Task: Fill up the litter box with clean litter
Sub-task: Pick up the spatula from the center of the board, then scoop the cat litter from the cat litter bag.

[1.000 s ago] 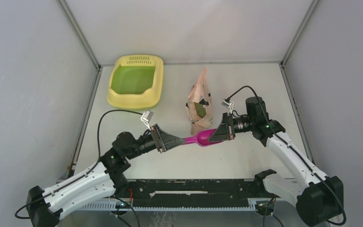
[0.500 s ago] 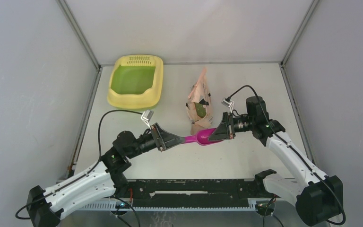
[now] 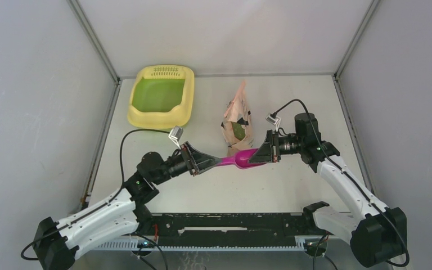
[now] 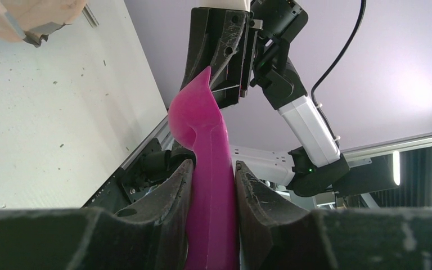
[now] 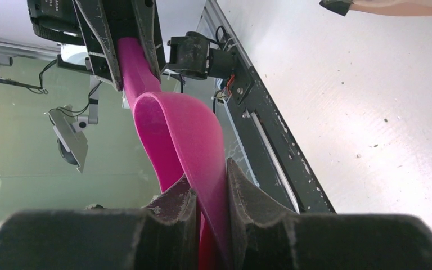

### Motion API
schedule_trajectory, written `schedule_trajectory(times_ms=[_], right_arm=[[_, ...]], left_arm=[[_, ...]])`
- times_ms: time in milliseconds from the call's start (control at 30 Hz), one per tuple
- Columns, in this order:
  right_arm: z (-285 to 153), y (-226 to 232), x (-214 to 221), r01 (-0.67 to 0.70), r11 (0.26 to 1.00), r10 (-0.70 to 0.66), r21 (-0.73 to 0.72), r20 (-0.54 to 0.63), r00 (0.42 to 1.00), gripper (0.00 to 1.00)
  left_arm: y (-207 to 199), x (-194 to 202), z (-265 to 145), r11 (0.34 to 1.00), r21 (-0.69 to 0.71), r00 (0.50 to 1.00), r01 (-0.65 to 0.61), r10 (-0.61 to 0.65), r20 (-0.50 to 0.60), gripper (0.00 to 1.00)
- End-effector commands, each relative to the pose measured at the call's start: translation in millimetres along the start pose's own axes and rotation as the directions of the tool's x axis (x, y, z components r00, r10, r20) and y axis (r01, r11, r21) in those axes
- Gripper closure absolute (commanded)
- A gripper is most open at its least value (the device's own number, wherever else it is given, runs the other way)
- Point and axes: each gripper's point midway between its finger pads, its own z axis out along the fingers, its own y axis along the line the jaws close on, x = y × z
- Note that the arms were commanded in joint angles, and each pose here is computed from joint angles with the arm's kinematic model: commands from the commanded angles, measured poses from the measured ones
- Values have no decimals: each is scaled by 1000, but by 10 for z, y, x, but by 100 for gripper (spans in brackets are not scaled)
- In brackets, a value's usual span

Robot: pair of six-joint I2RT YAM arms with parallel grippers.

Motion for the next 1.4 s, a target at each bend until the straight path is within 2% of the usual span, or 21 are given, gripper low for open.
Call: schedule_trajectory(times_ms=[0, 100, 200, 233, 300, 333, 367, 467, 533, 633, 733, 867, 1000, 1100, 1233, 1267, 1367], right_arm=[[12, 65, -183, 44, 999, -45, 15, 62, 997, 95], [19, 54, -179, 40, 999, -41, 18, 60, 997, 95], [28, 51, -181, 37, 999, -38, 18, 58, 998, 93], [29, 52, -175, 37, 999, -38, 16, 55, 998, 89], [15, 55, -168, 40, 999, -41, 16, 55, 998, 64], [-4, 58, -164, 43, 999, -44, 16, 58, 997, 42], [-37, 64, -172, 47, 999, -48, 16, 66, 997, 32], [-196, 37, -229, 52, 997, -58, 55, 117, 992, 14], [-331, -6, -294, 54, 993, -71, 109, 161, 984, 8], [-580, -117, -453, 40, 971, -103, 234, 263, 959, 7], [-812, -236, -610, 23, 920, -174, 391, 357, 918, 7], [-1009, -337, -759, 9, 848, -258, 530, 398, 880, 7], [-1186, -371, -1067, 16, 737, -384, 676, 398, 833, 11], [-1154, -292, -1429, 71, 646, -479, 760, 331, 813, 9], [-1014, -186, -1990, 108, 647, -476, 755, 290, 830, 6], [-990, -179, -2135, 111, 644, -476, 756, 284, 832, 2], [-954, -258, -2571, 94, 581, -494, 809, 258, 830, 1]], left_arm=[[-331, -81, 10, 996, 87, 1000, -13, 12, 17, 74], [-332, -70, 1, 996, 92, 1000, -13, 12, 15, 74], [-333, -69, 1, 995, 96, 1000, -12, 11, 14, 97], [-335, -65, 1, 995, 97, 1000, -12, 11, 13, 100], [-314, -69, 5, 996, 86, 1000, -10, 8, 14, 100], [-296, -85, 3, 997, 75, 1000, -6, 5, 20, 100], [-277, -112, -3, 998, 65, 1000, -5, 3, 30, 100], [-247, -187, -28, 999, 44, 999, 1, -4, 47, 100], [-229, -241, -44, 1000, 25, 998, 4, -6, 61, 100], [-215, -353, -74, 1000, -8, 995, 13, -12, 97, 100], [-213, -561, -111, 997, -56, 983, 45, -34, 180, 100], [-327, -833, -142, 992, -99, 958, 79, -48, 282, 100], [-477, -993, -120, 991, -103, 943, 86, -48, 328, 100], [-381, -1035, -124, 980, -172, 941, 99, -36, 338, 100], [-312, -1068, -128, 977, -180, 936, 116, -47, 349, 100], [-305, -1075, -151, 976, -186, 934, 114, -41, 356, 100], [-267, -1081, -255, 972, -206, 924, 109, -23, 383, 100]])
